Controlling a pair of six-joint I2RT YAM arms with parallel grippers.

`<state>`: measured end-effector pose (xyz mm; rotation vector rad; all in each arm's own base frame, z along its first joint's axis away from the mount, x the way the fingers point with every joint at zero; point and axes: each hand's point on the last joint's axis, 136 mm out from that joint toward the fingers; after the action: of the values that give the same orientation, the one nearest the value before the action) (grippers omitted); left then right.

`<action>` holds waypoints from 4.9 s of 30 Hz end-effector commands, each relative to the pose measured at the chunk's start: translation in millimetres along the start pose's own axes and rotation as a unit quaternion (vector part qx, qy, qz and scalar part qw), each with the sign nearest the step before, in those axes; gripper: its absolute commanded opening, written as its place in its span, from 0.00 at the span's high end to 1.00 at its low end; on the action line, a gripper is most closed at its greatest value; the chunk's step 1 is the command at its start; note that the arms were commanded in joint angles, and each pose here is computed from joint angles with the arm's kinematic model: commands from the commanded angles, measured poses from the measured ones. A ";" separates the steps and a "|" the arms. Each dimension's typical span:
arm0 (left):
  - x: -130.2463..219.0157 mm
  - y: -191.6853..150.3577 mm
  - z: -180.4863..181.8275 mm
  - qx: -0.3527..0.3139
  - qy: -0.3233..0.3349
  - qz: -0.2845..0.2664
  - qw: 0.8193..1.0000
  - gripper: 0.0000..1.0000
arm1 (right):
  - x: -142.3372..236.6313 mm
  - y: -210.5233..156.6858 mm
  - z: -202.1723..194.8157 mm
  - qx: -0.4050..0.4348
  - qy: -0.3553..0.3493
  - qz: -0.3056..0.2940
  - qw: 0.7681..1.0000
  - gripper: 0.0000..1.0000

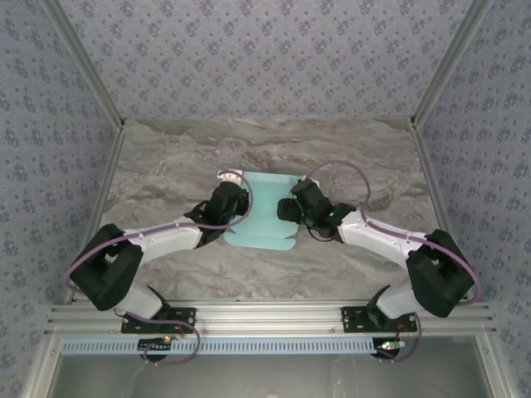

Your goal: Fold the paper box

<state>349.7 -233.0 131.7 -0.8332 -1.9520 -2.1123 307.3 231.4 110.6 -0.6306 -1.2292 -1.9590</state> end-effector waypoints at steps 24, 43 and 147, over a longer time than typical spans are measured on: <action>2.2 13.8 -6.5 0.014 -0.014 -0.016 1.000 1.00 | -3.0 6.9 43.7 0.048 0.087 -0.020 0.995 0.33; 3.0 8.9 -3.3 0.014 -0.009 -0.014 1.000 1.00 | -0.6 -3.0 68.0 0.112 0.120 -0.008 0.986 0.36; 15.4 25.0 -5.2 0.067 -0.081 0.018 0.994 1.00 | 8.0 62.3 42.3 0.236 0.017 -0.037 0.971 0.67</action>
<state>343.6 -218.5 137.0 -0.9924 -2.0113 -1.9310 339.0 258.2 155.1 -0.2201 -1.5732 -1.5361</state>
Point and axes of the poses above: each hand's point on the last joint's axis, 136 mm out from that joint toward the fingers, its own x axis back along the fingers, its own z axis along the line the jaws close on, y = z × x, and after that the axes turned 8 degrees about -x, right-handed
